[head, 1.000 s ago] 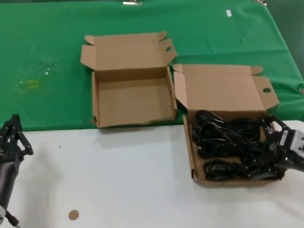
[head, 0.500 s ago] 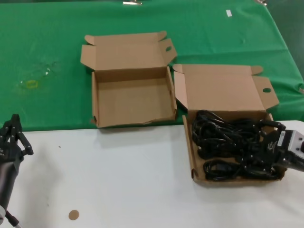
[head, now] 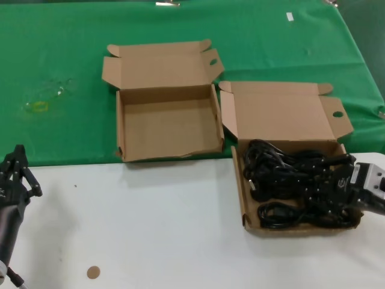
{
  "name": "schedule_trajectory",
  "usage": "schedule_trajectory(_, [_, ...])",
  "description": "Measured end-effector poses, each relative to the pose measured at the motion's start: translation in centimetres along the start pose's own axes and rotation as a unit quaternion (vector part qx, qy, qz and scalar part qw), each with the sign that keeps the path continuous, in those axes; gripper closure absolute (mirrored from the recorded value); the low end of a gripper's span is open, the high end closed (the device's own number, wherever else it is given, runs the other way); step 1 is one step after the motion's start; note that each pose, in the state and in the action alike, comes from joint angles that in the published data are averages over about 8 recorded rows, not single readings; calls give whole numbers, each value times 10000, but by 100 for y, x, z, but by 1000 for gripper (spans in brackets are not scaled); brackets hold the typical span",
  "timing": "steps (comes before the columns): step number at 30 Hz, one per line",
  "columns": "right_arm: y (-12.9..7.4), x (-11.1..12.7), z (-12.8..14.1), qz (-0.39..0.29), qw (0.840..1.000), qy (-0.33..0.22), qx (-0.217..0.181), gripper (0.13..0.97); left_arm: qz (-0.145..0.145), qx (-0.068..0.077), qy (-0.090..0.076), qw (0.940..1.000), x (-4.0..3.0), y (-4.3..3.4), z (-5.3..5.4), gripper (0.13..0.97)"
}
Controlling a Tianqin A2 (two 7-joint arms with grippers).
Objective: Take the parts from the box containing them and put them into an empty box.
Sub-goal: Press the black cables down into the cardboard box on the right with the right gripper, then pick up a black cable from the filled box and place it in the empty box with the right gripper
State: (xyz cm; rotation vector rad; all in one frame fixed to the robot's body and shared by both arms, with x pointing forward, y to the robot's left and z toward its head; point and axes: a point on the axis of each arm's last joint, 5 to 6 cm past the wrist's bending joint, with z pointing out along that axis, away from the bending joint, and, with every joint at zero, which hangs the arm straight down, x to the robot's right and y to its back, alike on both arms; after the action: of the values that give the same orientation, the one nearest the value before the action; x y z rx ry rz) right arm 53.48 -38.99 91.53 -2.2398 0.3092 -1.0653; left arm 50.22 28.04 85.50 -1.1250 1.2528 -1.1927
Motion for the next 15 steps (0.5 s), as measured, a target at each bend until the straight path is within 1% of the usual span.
schedule_trajectory(6, [-18,46,-7,-43,10000,38,19,809,0,0,0,10000,0,0,0,953])
schedule_trajectory(11, [-66,82,-28,-104,9999,66,51,836,0,0,0,10000,0,0,0,953])
schedule_trajectory(15, [-147,126,-56,-194,9997,94,102,862,-1,0,0,10000,0,0,0,953])
